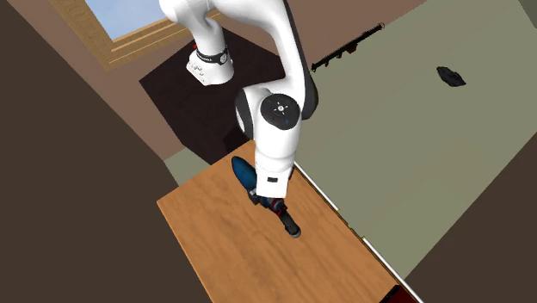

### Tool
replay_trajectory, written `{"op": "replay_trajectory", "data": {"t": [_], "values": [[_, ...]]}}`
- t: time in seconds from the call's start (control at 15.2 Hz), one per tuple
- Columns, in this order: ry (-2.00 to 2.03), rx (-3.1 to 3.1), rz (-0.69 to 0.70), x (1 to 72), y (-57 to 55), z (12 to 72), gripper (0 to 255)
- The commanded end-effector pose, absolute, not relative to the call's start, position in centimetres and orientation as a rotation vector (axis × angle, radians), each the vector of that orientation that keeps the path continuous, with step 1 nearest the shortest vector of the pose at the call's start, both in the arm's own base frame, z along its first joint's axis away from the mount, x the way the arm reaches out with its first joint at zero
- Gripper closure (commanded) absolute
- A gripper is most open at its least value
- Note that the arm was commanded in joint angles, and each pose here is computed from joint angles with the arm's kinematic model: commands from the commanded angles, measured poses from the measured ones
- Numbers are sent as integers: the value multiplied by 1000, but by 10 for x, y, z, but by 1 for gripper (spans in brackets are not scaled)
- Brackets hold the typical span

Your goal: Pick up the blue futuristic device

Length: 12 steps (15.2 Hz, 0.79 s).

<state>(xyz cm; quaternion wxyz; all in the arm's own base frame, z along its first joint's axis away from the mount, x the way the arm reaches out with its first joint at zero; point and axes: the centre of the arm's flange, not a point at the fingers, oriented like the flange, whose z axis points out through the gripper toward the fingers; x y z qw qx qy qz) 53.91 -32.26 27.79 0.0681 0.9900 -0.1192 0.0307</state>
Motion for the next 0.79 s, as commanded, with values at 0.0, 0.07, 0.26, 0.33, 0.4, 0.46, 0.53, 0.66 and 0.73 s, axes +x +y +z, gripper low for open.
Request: {"op": "replay_trajectory", "data": {"t": [0.0,0.07,0.26,0.33,0.4,0.46,0.53,0.66,0.73], "values": [[-359,2982,94,540,-323,289,255],[-359,2982,94,540,-323,294,255],[-359,2982,94,540,-323,310,255],[-359,2982,94,540,-323,315,255],[-359,2982,94,540,-323,321,255],[-359,2982,94,540,-323,326,255],[-359,2982,94,540,-323,331,255],[-359,2982,94,540,-323,337,255],[-359,2982,94,540,-323,337,255]]}}
